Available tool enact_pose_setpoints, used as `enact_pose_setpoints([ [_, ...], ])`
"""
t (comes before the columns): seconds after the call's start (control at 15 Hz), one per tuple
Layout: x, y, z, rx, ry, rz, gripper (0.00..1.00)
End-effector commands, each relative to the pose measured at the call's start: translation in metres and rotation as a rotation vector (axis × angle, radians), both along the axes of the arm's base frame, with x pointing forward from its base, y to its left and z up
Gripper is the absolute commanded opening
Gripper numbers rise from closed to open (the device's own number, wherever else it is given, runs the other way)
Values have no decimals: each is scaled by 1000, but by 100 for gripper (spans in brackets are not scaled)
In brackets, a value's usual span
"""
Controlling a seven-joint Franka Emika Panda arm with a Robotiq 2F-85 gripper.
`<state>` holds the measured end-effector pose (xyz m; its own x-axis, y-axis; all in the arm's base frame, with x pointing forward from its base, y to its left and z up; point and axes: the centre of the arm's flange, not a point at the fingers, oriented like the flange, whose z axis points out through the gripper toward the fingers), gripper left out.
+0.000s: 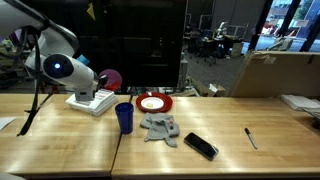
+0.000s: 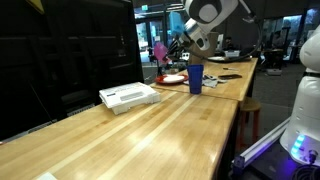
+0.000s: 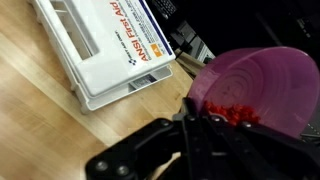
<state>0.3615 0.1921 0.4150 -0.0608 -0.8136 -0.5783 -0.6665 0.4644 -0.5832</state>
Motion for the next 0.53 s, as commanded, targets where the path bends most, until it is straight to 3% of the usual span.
enact_pose_setpoints([
  [0.0,50,22,23,-78,58,-63,1],
  [0.47,66,-22,5,-194,183,-232,1],
])
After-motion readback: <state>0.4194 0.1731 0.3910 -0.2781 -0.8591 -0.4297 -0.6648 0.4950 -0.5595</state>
